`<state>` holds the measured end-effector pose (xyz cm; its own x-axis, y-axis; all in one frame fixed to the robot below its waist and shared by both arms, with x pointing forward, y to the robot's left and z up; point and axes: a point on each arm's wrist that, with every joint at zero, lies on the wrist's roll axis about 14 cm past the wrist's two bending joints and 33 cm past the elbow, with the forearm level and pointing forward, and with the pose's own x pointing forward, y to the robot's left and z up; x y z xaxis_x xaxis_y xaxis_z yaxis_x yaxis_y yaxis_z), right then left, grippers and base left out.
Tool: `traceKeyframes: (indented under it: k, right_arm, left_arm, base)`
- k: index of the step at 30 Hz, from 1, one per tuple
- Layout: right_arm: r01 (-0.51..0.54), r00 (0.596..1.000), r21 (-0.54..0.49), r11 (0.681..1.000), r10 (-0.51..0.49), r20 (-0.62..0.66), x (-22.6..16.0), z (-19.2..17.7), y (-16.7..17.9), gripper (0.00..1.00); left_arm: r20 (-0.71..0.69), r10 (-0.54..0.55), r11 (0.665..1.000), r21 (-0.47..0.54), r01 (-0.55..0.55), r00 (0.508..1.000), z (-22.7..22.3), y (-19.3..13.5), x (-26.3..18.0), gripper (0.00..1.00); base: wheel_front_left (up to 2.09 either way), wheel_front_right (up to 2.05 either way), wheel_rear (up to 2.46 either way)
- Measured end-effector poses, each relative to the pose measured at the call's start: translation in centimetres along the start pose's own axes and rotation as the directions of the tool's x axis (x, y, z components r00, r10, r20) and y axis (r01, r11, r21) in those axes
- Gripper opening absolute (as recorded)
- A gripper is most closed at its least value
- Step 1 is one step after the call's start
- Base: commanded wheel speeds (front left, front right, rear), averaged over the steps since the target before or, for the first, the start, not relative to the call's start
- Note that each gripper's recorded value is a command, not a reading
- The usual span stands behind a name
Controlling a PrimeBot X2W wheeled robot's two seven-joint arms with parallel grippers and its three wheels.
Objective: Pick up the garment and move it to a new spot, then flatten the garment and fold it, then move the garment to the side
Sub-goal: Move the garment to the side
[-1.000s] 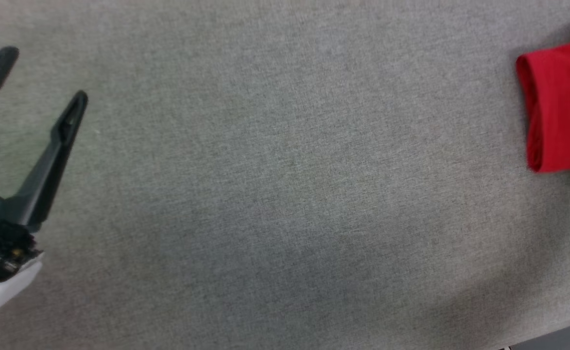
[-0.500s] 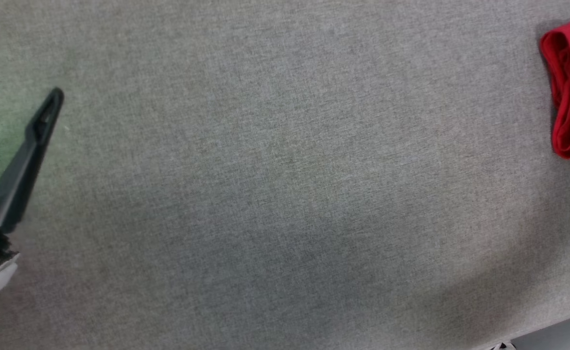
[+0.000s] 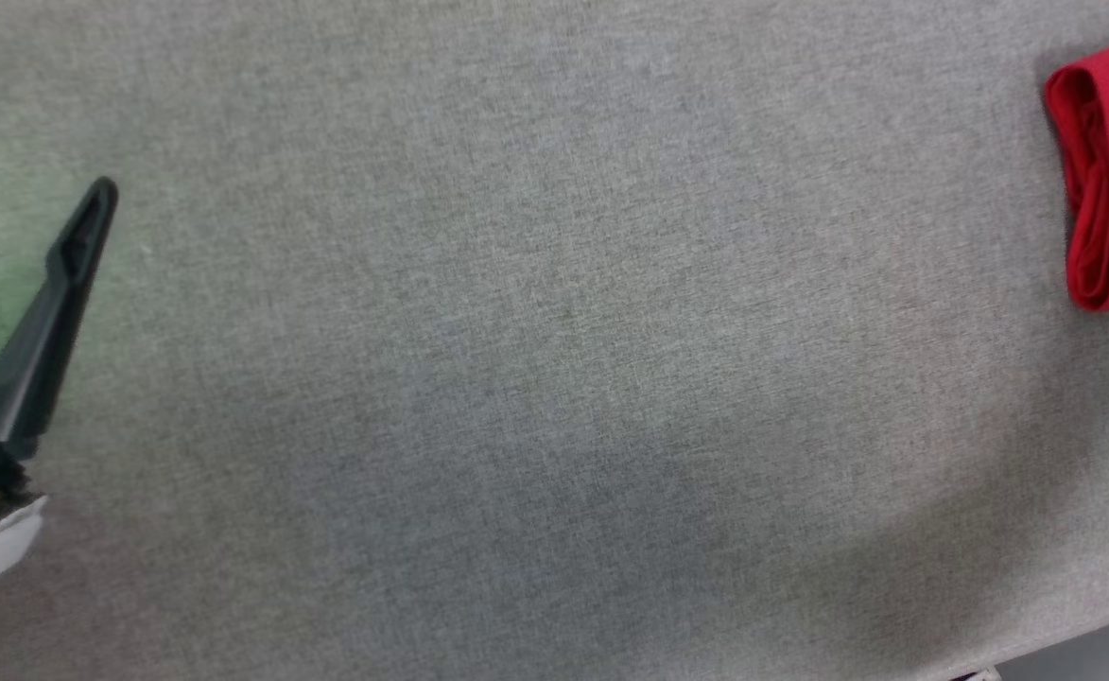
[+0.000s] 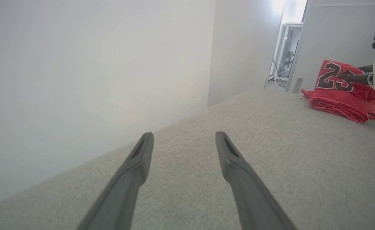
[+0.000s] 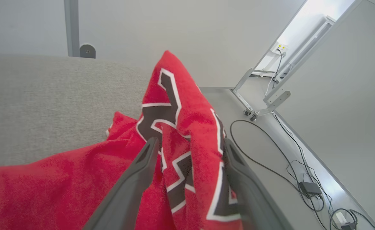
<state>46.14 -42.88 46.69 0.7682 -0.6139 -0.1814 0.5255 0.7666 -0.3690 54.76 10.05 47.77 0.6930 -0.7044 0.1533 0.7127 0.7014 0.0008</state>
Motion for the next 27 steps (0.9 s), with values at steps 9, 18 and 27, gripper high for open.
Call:
traceKeyframes:
  k: [9, 18, 27]
  right_arm:
    - [-0.144, 0.986, -0.043, 0.989, 0.147, 0.084, -0.6, 4.4, 3.2, 1.00]
    - [-0.284, 0.952, -0.019, 0.959, 0.285, 0.109, -2.0, 6.9, 7.4, 1.00]
    - [-0.481, 0.874, 0.083, 0.873, 0.469, 0.127, -6.3, 4.2, 15.0, 1.00]
  left_arm:
    - [0.018, 0.090, 0.994, -0.060, -0.089, 0.996, 1.8, -0.4, -1.1, 1.00]
    - [-0.008, 0.224, 0.970, -0.094, -0.223, 0.975, 3.1, 0.1, -4.2, 1.00]
    - [-0.095, 0.414, 0.898, -0.121, -0.423, 0.905, 2.5, 1.4, -9.7, 1.00]
  base:
    - [0.00, 0.00, 0.00]
    - [0.00, 0.00, 0.00]
    - [0.00, 0.00, 0.00]
